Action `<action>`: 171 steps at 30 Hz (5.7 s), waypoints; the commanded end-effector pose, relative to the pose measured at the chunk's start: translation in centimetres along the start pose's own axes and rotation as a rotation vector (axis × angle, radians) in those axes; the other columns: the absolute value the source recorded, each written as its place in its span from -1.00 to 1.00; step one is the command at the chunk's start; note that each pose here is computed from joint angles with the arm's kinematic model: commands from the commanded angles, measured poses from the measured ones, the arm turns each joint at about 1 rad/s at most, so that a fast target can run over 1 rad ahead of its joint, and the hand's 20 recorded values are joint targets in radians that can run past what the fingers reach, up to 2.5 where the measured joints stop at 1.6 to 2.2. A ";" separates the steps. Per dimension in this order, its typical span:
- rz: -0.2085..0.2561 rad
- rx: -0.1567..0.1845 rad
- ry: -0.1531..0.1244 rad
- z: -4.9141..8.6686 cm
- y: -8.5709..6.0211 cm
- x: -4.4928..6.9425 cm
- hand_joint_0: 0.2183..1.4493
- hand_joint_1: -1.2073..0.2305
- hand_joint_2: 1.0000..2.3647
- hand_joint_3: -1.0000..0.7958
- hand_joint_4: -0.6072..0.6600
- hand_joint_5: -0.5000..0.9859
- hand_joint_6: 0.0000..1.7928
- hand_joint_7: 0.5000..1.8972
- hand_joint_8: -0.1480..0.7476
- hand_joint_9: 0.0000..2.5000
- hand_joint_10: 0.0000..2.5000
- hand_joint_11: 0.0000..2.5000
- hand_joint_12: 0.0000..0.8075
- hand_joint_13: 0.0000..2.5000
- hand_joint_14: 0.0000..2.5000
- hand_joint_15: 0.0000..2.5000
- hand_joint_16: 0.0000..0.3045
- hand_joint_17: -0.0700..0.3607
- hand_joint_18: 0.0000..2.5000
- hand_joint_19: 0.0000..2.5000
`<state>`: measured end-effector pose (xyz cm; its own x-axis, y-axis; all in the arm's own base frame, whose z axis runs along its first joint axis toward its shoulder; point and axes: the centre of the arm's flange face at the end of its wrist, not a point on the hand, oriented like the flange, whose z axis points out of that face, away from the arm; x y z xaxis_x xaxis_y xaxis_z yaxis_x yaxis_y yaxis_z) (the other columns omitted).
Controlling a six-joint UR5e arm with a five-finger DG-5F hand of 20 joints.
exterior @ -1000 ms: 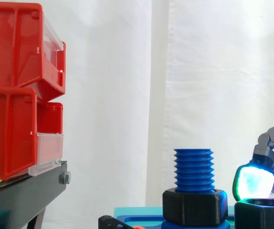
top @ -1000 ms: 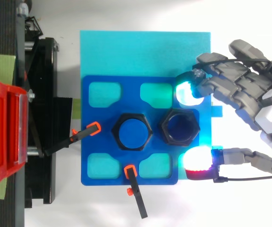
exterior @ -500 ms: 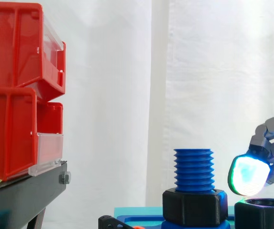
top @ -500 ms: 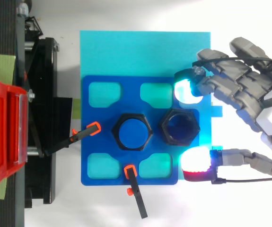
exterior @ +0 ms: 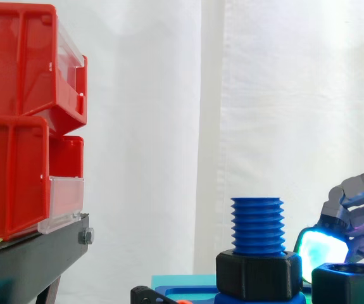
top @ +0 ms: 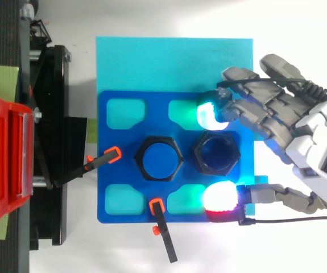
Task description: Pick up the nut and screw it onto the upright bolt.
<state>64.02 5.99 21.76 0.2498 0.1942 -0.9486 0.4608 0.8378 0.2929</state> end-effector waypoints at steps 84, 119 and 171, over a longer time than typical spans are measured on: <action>0.104 -0.052 0.005 5.7 1.4 -11.6 -0.45 -0.27 -1.00 -0.44 0.28 -0.51 -0.43 0.08 -0.06 -0.41 -0.99 -0.79 -0.19 -0.53 -1.00 -0.94 -0.73 -0.25 -0.55 -0.82; 0.077 -0.183 -0.025 7.7 2.2 -8.3 -0.45 -0.26 -1.00 -0.44 0.28 -0.51 -0.44 0.09 -0.05 -0.40 -0.99 -0.79 -0.19 -0.53 -1.00 -0.93 -0.73 -0.25 -0.55 -0.82; 0.066 -0.189 -0.008 7.9 1.9 -6.1 -0.45 -0.24 -1.00 -0.44 0.28 -0.51 -0.44 0.09 -0.05 -0.39 -0.99 -0.79 -0.19 -0.51 -1.00 -0.93 -0.74 -0.26 -0.54 -0.81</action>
<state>70.14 2.34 29.03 0.2791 0.2468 -0.9280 0.2764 0.9049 0.3238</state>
